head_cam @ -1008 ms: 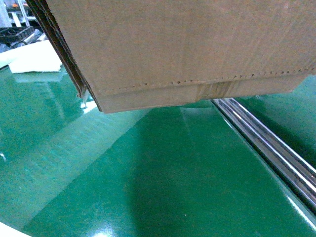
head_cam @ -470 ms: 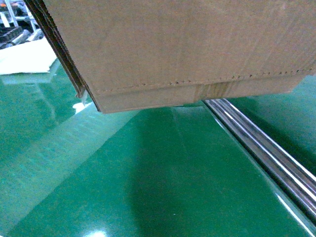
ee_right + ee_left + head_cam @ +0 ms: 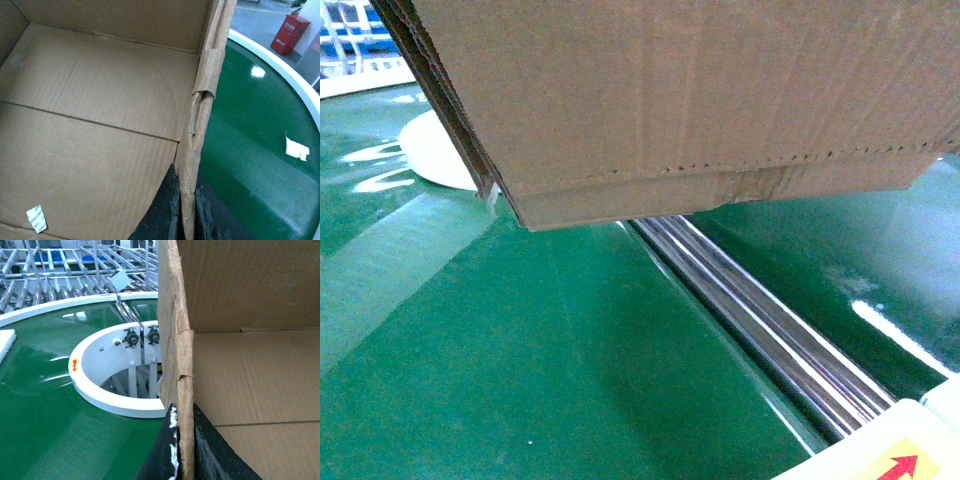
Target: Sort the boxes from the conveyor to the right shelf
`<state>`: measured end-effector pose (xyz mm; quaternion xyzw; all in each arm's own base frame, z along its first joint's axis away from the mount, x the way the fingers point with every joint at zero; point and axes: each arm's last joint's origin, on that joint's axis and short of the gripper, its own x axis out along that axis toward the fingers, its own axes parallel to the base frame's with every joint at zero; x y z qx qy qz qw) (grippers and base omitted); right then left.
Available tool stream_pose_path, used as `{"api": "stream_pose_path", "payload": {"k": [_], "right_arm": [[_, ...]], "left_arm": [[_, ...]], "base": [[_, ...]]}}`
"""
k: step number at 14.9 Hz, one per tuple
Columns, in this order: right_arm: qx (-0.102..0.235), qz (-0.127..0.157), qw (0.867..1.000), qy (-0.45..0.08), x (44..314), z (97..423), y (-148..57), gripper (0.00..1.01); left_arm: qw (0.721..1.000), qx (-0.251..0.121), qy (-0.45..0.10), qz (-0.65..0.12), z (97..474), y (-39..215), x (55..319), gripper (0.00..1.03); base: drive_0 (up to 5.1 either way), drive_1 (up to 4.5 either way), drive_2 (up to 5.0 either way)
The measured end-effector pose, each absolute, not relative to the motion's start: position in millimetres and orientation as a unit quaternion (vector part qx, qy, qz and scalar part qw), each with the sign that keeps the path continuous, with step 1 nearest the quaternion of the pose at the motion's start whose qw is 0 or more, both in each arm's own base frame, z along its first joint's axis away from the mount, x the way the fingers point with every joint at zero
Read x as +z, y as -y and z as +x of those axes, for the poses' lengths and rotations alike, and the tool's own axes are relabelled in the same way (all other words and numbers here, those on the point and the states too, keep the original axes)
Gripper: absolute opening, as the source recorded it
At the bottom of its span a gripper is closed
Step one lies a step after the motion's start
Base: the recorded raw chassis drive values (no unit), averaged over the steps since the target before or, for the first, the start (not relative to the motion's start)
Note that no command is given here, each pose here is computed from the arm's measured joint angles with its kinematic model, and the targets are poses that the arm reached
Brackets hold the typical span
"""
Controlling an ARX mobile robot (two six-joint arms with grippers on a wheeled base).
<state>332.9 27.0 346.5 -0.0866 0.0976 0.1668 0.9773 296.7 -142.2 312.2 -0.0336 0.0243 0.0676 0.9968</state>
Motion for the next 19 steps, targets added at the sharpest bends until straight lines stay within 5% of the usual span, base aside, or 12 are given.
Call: {"api": "stream_pose_path", "payload": {"k": [7, 19], "right_arm": [[0.167, -0.086, 0.977, -0.101, 344.2, 334.0, -27.0, 0.02], [0.168, -0.086, 0.977, -0.100, 344.6, 334.0, -27.1, 0.02]], "left_arm": [[0.997, 0.066, -0.026, -0.031, 297.2, 142.5, 311.1, 0.03], [0.997, 0.066, -0.026, -0.030, 297.1, 142.7, 311.1, 0.03]], "base": [[-1.1, -4.38, 1.2], [2.5, -5.14, -1.2]]}}
